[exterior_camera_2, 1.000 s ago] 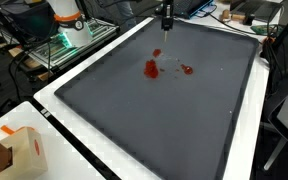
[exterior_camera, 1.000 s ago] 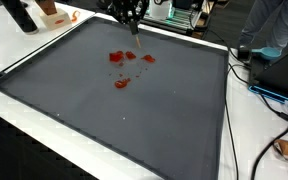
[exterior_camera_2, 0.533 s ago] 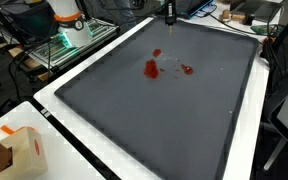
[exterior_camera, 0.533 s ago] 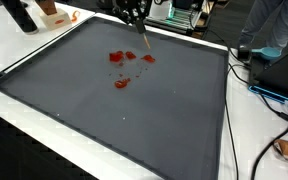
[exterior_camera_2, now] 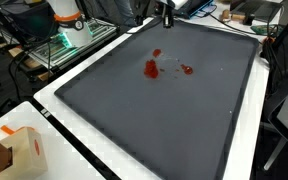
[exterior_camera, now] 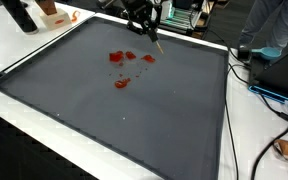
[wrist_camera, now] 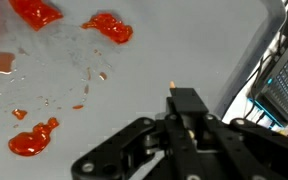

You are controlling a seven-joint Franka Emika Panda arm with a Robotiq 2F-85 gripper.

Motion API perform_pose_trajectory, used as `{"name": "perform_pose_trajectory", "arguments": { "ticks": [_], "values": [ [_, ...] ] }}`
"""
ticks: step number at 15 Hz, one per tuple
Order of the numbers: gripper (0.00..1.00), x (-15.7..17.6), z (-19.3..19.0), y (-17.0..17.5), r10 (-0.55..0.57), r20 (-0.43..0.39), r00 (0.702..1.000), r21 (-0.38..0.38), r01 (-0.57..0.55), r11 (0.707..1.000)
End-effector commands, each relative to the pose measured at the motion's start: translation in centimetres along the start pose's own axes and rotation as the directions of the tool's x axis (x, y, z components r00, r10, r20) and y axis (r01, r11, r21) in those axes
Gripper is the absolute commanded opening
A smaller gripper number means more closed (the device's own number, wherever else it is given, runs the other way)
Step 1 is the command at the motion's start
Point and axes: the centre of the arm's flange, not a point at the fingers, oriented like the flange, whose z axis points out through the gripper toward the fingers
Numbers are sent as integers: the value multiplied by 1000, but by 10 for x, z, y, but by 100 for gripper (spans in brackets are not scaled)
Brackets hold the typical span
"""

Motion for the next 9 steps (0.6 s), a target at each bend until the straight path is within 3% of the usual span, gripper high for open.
{"name": "perform_pose_trajectory", "arguments": {
  "ticks": [1,9],
  "values": [
    [3,-2,29,-2,-7,-25,1000,32,8,999],
    [3,1,73,-3,65,14,998,108,-66,992]
  ]
}}
